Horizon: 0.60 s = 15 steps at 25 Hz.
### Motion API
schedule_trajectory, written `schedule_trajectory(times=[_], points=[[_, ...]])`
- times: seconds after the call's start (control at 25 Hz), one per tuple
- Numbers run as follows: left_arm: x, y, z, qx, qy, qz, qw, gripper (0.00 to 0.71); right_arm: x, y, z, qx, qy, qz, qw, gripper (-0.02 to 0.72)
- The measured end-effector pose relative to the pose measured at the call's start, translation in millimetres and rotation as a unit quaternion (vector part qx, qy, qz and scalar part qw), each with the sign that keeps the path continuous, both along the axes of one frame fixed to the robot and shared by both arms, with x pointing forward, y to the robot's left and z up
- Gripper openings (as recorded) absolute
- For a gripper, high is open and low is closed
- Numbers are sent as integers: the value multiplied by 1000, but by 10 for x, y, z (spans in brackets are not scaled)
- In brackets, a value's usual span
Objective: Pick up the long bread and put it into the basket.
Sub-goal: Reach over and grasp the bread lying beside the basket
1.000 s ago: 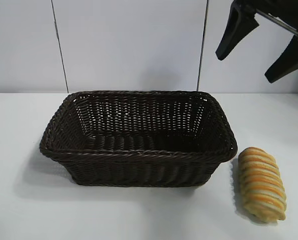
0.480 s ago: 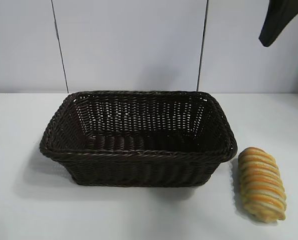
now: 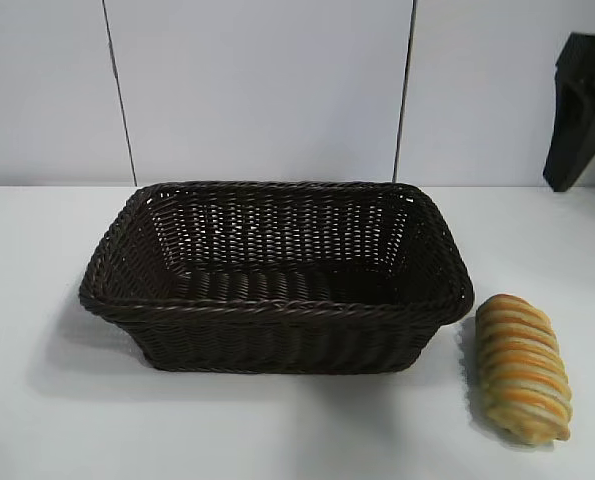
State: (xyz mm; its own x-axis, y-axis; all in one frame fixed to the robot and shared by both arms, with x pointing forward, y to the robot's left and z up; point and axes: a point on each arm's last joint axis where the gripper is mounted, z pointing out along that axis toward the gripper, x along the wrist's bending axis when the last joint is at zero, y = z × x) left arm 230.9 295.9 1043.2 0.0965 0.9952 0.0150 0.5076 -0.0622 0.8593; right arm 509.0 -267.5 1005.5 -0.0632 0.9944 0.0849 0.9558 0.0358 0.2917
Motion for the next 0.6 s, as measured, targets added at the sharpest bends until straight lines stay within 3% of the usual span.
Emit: schedule_trajectory(times=[0.6], points=[[0,0,0,0,0,0,1000,694,213,30,-735,18,11,-43,999,696]])
